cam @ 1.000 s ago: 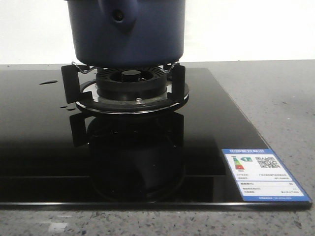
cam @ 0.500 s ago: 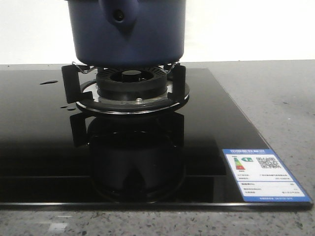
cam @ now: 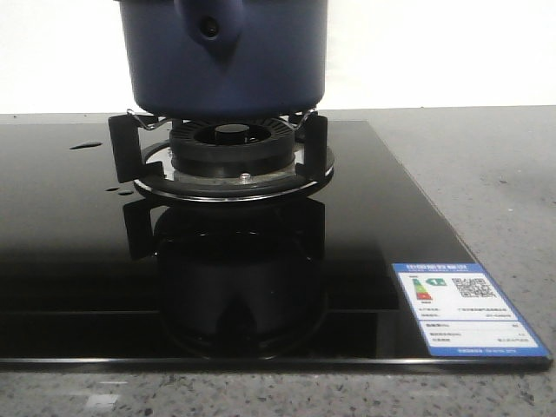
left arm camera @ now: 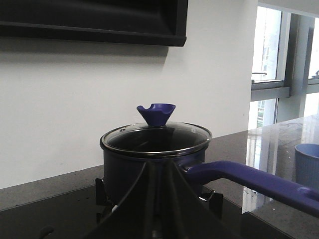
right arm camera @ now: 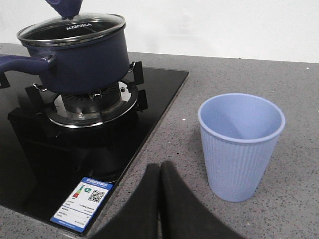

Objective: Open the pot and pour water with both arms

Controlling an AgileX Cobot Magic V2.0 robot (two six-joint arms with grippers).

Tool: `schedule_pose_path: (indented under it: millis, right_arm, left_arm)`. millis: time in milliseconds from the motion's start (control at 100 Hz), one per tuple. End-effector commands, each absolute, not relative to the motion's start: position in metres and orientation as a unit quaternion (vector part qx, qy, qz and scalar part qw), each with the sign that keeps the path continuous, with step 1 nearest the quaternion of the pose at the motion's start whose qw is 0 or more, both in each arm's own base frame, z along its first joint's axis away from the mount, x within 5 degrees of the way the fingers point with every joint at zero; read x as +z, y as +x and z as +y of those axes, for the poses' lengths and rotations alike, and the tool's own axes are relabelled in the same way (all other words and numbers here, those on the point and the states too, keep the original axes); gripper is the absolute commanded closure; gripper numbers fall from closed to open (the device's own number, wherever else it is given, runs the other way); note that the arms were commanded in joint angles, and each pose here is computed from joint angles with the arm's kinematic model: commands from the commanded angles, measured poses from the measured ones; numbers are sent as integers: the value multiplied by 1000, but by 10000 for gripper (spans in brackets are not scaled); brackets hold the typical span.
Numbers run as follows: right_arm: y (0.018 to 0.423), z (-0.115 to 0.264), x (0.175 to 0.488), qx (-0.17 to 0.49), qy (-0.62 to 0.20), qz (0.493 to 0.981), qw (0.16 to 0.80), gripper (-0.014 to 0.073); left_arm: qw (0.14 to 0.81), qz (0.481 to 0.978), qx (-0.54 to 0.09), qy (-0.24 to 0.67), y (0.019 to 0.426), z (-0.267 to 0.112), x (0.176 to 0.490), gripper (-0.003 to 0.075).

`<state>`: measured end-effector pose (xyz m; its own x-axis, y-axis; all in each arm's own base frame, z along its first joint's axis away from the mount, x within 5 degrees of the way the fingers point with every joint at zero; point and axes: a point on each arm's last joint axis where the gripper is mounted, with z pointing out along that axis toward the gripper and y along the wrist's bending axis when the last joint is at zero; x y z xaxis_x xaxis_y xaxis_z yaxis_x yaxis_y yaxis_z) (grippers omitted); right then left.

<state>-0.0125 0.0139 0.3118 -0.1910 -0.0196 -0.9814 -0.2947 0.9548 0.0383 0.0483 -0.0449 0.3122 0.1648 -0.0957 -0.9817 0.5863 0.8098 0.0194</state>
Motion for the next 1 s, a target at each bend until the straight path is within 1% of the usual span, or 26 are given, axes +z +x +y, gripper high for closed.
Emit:
schedule_pose_path:
  millis: [0, 180, 290, 350, 370, 380, 390, 400, 410, 440, 450, 460, 470, 480, 490, 510, 520, 530, 540, 550, 580, 590, 620, 700, 870, 990]
  right_arm:
    - [-17, 13, 327, 111, -100, 728, 669, 669]
    - [-17, 13, 327, 111, -100, 728, 669, 669]
    - [-17, 13, 327, 111, -100, 728, 669, 669]
    - [-17, 13, 327, 111, -100, 728, 669, 669]
    - [-17, 13, 327, 111, -100, 728, 669, 669]
    - [-17, 13, 327, 111, -100, 728, 669, 669]
    - [-17, 13, 327, 111, -100, 728, 669, 669]
    - [-17, 13, 327, 111, -100, 728, 669, 669]
    - [-17, 13, 327, 111, -100, 728, 669, 669]
    - [-17, 13, 327, 111, -100, 728, 669, 669]
    - [-17, 13, 327, 111, -100, 728, 669, 669]
    - [-17, 13, 327, 111, -100, 728, 669, 669]
    - [-17, 13, 327, 111, -100, 728, 669, 669]
    - [-17, 13, 327, 111, -100, 728, 669, 669]
    - [-17, 13, 327, 111, -100, 728, 669, 669]
    - [-17, 13, 327, 111, -100, 728, 669, 669]
    - [-17, 13, 327, 111, -100, 728, 669, 669]
    - [-17, 13, 327, 111, -100, 728, 669, 669]
    - [-17, 13, 327, 111, -100, 728, 669, 669]
    - [-17, 13, 327, 111, -100, 728, 669, 669]
    - [-17, 13, 327, 111, -100, 728, 669, 669]
    - [-17, 13, 327, 111, -100, 728, 669, 669]
    - [-17, 13, 327, 111, -100, 728, 669, 669]
    - [-17, 13, 327, 111, -100, 728, 669, 669]
    - [-17, 13, 327, 111, -100, 728, 669, 669]
    - [-17, 13, 327, 111, -100, 728, 669, 669]
  left_arm:
    - [739, 597, -248, 191, 48, -45, 322, 739]
    - [739, 596, -248, 191, 48, -45, 322, 739]
    - [747, 602, -210, 188, 51, -41, 321, 739]
    - [744, 607, -177, 216, 51, -41, 317, 739]
    - [740, 612, -176, 216, 52, -41, 316, 739]
    - [739, 613, -163, 225, 52, -41, 315, 739]
    - [736, 618, -168, 220, 52, -41, 315, 739]
    - [735, 620, -152, 230, 53, -40, 313, 739]
    - [731, 625, -159, 221, 53, -40, 313, 739]
    - [723, 637, -149, 220, 54, -39, 310, 739]
    - [722, 640, -132, 230, 55, -38, 309, 739]
    - [717, 647, -143, 217, 55, -37, 308, 739]
    - [715, 649, -124, 227, 56, -36, 307, 739]
    - [711, 657, -135, 213, 56, -36, 306, 739]
    - [709, 660, -133, 211, 56, -35, 306, 739]
    - [703, 669, -124, 206, 58, -34, 303, 739]
    - [701, 671, -105, 215, 58, -33, 302, 739]
    - [697, 678, -115, 200, 59, -32, 301, 739]
    - [697, 679, -96, 208, 59, -31, 300, 739]
    - [693, 686, -105, 195, 60, -30, 299, 739]
    - [690, 693, -91, 188, 61, -27, 296, 739]
    - [691, 692, -77, 193, 61, -26, 295, 739]
    - [688, 699, -72, 181, 63, -25, 291, 739]
    - [705, 686, -47, 173, 65, -21, 282, 739]
    - [755, 642, -45, 130, 64, -17, 253, 739]
    - [752, 648, -38, 116, 60, -14, 231, 739]
